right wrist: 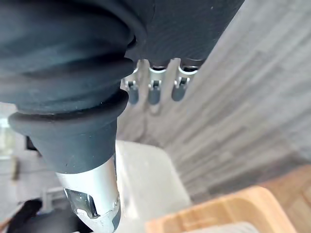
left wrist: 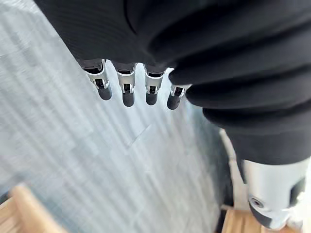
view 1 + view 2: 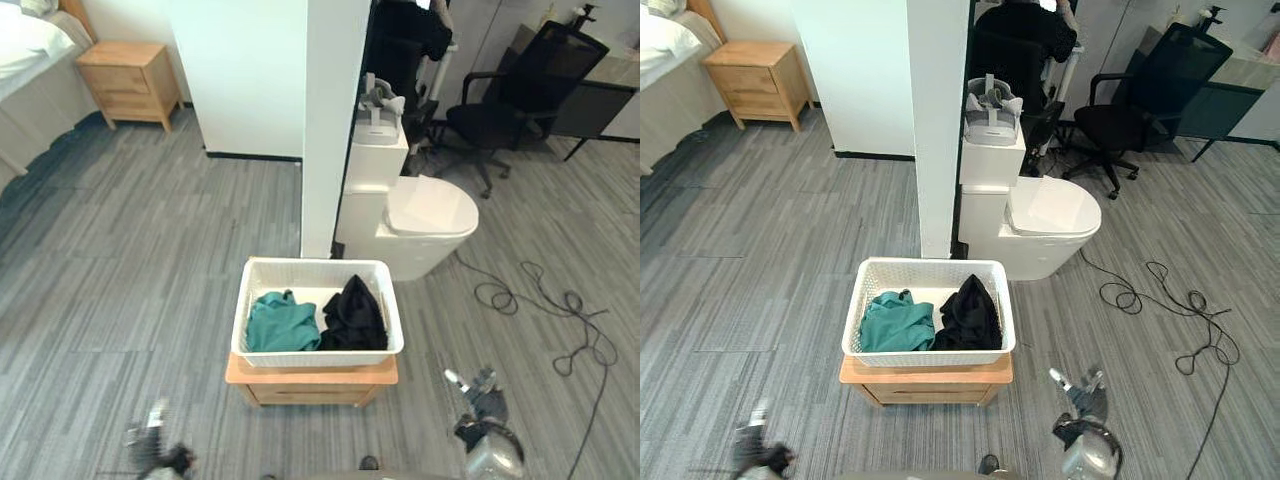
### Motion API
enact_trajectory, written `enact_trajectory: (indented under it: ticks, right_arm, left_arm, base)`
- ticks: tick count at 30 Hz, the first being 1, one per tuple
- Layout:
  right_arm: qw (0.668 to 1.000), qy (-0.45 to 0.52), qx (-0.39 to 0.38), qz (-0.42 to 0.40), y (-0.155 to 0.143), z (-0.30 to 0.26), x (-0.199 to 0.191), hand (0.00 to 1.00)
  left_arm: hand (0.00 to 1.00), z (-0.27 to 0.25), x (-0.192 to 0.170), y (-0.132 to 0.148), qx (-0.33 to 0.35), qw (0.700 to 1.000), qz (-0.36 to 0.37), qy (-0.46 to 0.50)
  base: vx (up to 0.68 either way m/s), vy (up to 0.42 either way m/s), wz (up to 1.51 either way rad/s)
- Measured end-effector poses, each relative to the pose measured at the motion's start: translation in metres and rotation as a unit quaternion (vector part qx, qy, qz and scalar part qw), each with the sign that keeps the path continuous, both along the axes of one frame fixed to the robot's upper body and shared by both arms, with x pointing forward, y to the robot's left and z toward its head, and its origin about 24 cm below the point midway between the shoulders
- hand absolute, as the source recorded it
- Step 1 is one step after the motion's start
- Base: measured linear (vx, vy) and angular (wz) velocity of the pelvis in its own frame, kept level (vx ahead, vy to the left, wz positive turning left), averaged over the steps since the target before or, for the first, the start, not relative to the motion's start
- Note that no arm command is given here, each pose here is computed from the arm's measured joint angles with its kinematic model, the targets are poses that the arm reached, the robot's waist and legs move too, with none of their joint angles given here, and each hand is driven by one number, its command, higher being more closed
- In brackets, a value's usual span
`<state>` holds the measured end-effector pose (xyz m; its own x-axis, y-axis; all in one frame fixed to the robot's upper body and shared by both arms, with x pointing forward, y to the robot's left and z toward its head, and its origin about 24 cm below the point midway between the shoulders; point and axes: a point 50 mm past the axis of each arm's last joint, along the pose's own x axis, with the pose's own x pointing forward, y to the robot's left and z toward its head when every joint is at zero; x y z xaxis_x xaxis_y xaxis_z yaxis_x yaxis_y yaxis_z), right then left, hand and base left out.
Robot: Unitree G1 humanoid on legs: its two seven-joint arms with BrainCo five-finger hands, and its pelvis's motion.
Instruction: Pick up the laundry basket with both hands and put the clothes into the washing machine.
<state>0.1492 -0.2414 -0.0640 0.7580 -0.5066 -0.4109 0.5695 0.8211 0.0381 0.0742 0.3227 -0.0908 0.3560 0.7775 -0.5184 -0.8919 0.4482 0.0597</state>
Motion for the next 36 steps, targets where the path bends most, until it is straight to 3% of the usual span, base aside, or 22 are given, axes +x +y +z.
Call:
enact_trajectory:
  ticks: [4, 6, 11, 15, 22, 26, 36]
  right_arm:
    - [0.996, -0.045, -0.074, 0.0, -0.026, 0.032, 0.008, 0.0]
    - [0.993, -0.068, -0.094, 0.003, -0.034, 0.044, 0.019, 0.0]
    - [0.973, -0.141, -0.174, 0.063, -0.051, 0.095, 0.082, 0.0]
    - [0.962, -0.159, -0.187, 0.118, -0.041, 0.114, 0.125, 0.0]
    - [0.943, -0.206, -0.197, 0.173, -0.026, 0.16, 0.175, 0.0]
    - [0.938, -0.209, -0.207, 0.183, -0.025, 0.176, 0.19, 0.0]
    - [0.91, -0.238, -0.229, 0.249, 0.016, 0.207, 0.216, 0.0]
  left_arm:
    - [0.0, 0.036, -0.003, 0.049, 0.081, 0.996, 0.03, -0.023]
    - [0.0, 0.047, 0.006, 0.06, 0.101, 0.994, 0.025, -0.036]
    - [0.0, 0.087, 0.087, 0.08, 0.161, 0.982, -0.086, -0.056]
    - [0.0, 0.117, 0.144, 0.073, 0.22, 0.951, -0.213, -0.033]
    - [0.0, 0.142, 0.203, 0.04, 0.286, 0.886, -0.365, 0.004]
    - [0.0, 0.149, 0.217, 0.037, 0.305, 0.866, -0.395, 0.032]
    - [0.0, 0.171, 0.25, 0.016, 0.324, 0.844, -0.426, 0.028]
  base:
    - [0.04, 0.012, -0.14]
    - [0.04, 0.013, -0.13]
    - [-0.03, 0.009, -0.1]
    - [-0.09, -0.023, -0.09]
    - [-0.13, -0.023, -0.12]
    - [-0.11, -0.025, -0.09]
    - [-0.08, -0.026, -0.1]
